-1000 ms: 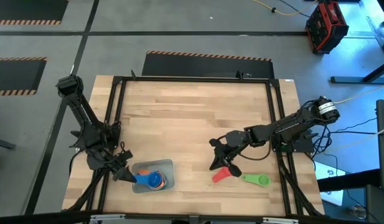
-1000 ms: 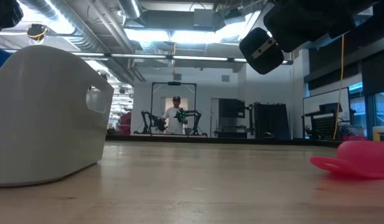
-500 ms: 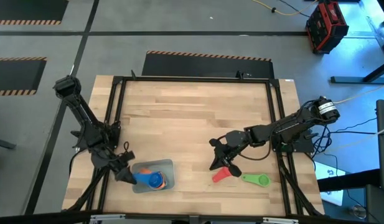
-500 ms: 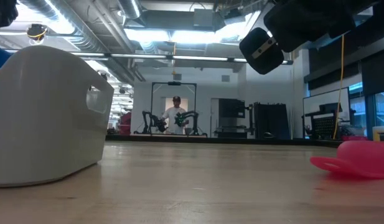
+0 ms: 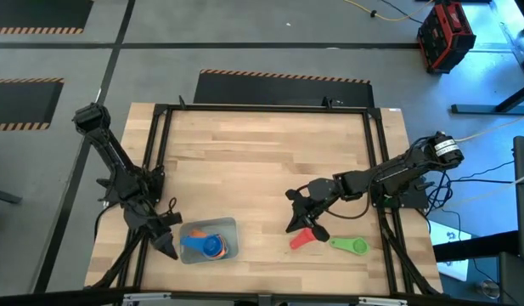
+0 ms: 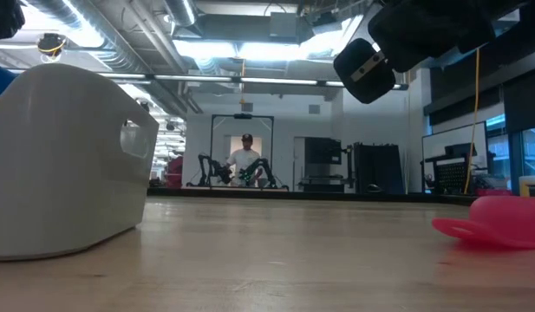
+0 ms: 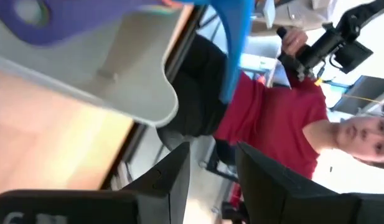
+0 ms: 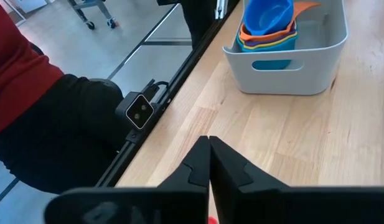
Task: Nest measuring cups in basket
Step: Stack the blue measuring cup on top of the orange measuring cup in the gray bin, then stack the pink measuring cup on top of the blue measuring cup in the gray bin
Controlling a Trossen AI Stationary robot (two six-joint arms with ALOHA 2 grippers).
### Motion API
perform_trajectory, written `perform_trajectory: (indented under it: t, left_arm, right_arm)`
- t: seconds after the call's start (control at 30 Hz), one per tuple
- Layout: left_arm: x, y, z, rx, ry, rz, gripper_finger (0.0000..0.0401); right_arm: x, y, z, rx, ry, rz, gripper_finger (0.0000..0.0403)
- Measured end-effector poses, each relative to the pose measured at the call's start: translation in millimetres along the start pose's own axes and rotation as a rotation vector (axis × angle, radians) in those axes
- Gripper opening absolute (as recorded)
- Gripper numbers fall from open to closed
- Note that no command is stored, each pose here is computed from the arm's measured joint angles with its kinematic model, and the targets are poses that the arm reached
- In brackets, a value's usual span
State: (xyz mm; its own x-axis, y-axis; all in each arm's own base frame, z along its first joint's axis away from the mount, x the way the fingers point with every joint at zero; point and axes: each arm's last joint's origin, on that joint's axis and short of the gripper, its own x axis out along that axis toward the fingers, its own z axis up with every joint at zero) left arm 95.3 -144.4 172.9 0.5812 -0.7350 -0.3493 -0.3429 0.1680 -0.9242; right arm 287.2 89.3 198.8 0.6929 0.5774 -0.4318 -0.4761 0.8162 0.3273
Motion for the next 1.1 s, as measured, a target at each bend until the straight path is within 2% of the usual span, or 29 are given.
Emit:
perform_trajectory:
  t: [0.1, 0.23, 0.43, 0.6, 0.87, 1.1]
  left_arm:
    - [-4.3, -4.2, -0.6, -0.01, 0.012, -0.034, 0.0122]
    - [-12.7, -9.9, 1.2, -0.009, -0.05, -0.092, 0.0122]
    - [-22.5, -16.2, 2.1, 0.016, -0.083, -0.156, 0.0122]
    - [-26.8, -18.9, 4.5, 0.07, -0.17, -0.188, 0.0122]
    - [-25.9, 4.0, 10.4, -0.007, -0.255, 0.029, 0.0121]
    - [-26.3, 3.6, 11.7, 0.0, -0.304, 0.019, 0.0121]
  right_arm:
    - [0.0, 0.0, 0.0, 0.0, 0.0, 0.0, 0.0014]
    - [0.0, 0.0, 0.0, -0.001, 0.0, 0.0, 0.0025]
    - [0.0, 0.0, 0.0, -0.001, 0.0, 0.0, 0.0012]
    - [0.0, -0.1, 0.0, -0.001, 0.0, -0.001, 0.0007]
    - [0.0, -0.1, 0.0, -0.001, 0.0, -0.001, 0.002]
    - [0.0, -0.1, 0.0, -0.001, 0.0, 0.0, 0.0005]
